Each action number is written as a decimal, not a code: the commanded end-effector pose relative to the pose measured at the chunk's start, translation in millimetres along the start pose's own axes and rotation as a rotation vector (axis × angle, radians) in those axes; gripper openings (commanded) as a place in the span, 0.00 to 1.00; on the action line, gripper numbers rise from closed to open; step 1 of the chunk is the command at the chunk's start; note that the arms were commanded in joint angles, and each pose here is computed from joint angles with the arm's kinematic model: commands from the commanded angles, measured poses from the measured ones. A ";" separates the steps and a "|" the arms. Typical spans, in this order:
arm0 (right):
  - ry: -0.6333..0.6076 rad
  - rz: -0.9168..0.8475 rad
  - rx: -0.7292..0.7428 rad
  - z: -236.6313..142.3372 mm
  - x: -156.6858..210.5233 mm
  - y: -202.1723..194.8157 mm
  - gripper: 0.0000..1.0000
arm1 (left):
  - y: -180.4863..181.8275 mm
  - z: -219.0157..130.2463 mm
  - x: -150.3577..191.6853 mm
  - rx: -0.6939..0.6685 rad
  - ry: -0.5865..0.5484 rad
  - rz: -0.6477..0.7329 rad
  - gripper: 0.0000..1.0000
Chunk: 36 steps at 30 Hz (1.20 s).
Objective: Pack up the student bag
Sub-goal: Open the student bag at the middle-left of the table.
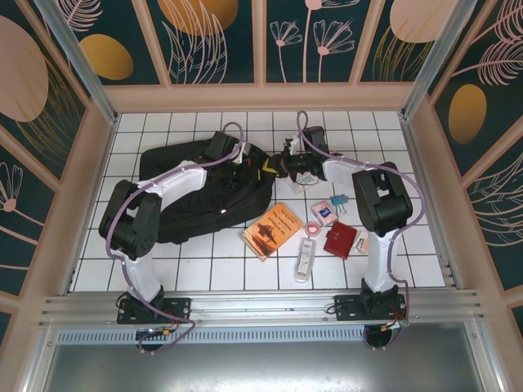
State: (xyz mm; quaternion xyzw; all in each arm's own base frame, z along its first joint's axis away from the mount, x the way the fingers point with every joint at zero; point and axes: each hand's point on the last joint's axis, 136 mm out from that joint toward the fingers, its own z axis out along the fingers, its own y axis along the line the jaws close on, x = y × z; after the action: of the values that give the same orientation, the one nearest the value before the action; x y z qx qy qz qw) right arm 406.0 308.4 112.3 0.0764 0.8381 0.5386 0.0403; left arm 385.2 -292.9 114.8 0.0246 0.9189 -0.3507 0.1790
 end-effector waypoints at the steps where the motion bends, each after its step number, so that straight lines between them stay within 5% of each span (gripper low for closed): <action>1: -0.078 -0.068 0.079 -12.8 -0.1 7.4 0.00 | -26.5 -47.5 -26.6 -0.037 -0.117 0.088 0.00; 17: -0.293 -0.009 0.208 -6.5 38.2 4.0 0.00 | -57.8 -206.5 -68.4 -0.224 -0.566 0.231 0.00; 25: -0.407 -0.186 0.306 -43.8 27.5 45.3 0.45 | -38.6 -226.3 -45.2 -0.279 -0.617 0.277 0.00; 32: -0.487 -0.342 0.462 -102.5 30.8 53.0 0.50 | -18.4 -244.0 -24.9 -0.310 -0.701 0.280 0.00; 36: -0.487 -0.224 0.614 -153.8 27.9 4.3 0.56 | -14.9 -235.8 -13.0 -0.281 -0.671 0.294 0.00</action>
State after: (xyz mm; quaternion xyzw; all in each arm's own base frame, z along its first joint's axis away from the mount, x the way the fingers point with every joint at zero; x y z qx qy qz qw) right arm 369.9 236.6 206.9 0.0936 0.8961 0.3146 0.2988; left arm 318.8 -147.4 278.1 0.0087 0.8555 -0.1706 0.4888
